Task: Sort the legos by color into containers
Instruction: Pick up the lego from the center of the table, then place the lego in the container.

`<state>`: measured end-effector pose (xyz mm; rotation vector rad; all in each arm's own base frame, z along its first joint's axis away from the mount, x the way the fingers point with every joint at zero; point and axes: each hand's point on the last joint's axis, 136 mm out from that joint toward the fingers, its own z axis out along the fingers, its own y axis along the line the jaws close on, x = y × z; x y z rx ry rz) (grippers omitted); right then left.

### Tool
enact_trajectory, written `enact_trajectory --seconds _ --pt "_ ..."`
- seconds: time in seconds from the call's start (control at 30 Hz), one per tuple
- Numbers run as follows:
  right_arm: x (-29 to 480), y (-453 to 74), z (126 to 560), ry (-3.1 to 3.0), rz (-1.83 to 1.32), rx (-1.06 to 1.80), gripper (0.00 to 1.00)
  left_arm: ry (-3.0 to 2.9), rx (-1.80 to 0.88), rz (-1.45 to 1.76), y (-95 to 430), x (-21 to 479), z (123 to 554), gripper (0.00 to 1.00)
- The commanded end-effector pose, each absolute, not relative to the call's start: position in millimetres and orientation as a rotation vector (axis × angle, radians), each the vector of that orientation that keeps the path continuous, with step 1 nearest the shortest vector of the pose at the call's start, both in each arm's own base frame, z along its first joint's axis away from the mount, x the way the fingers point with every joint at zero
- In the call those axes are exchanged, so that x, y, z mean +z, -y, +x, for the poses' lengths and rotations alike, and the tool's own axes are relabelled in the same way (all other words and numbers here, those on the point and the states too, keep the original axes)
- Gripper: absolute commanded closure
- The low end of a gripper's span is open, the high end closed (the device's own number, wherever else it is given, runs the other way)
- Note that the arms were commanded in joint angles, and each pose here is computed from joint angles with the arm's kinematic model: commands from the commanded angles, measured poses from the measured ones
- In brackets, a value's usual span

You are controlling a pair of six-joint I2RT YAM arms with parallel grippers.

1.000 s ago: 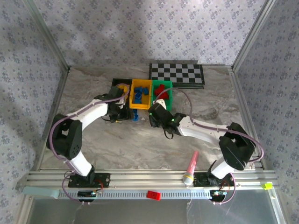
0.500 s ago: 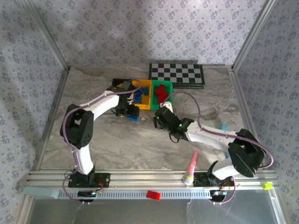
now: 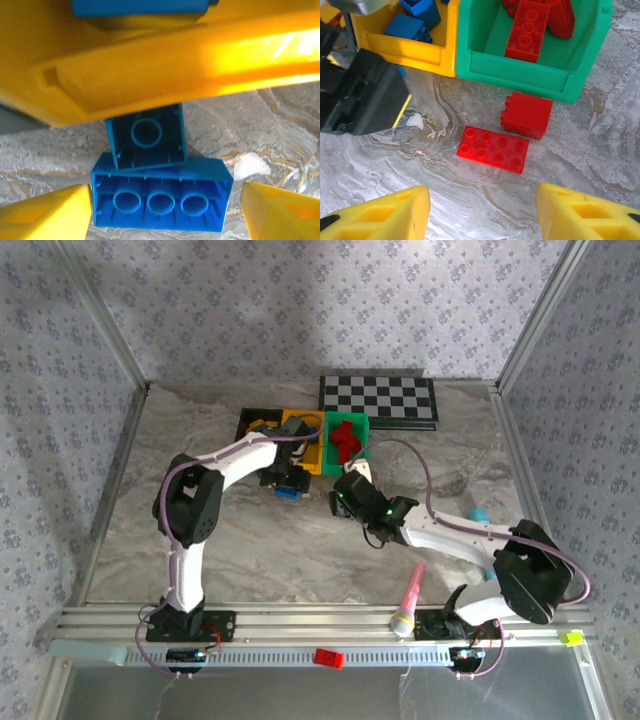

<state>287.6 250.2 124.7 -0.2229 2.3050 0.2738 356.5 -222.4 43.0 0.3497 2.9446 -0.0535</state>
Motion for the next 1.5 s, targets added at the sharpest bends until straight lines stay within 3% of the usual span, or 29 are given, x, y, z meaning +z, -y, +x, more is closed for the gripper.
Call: enact_trajectory --seconds 0.0,0.43,0.7,0.77,0.9,1.23,1.47 --pt "131 -244 286 -2.284 -0.182 0.266 0.40 -2.962 0.046 0.383 212 43 357 0.23" --pt "130 -243 286 -2.294 -0.171 0.254 0.41 -3.001 0.060 0.393 211 26 345 0.24" --pt "128 -243 286 -2.300 -0.169 0.249 0.42 -3.030 0.030 0.392 214 18 333 0.31" --pt "129 -243 286 -2.297 -0.169 0.252 0.42 -3.036 0.017 0.389 215 18 331 0.38" --pt "129 -243 287 -2.296 -0.168 0.251 0.42 -3.025 0.002 0.382 215 23 330 0.40" --pt "127 -244 289 -2.302 -0.164 0.262 0.43 -2.886 -0.163 0.349 233 86 329 0.40" --pt "130 -247 290 -2.303 -0.177 0.268 0.43 -2.708 -0.199 0.340 242 148 360 0.40"
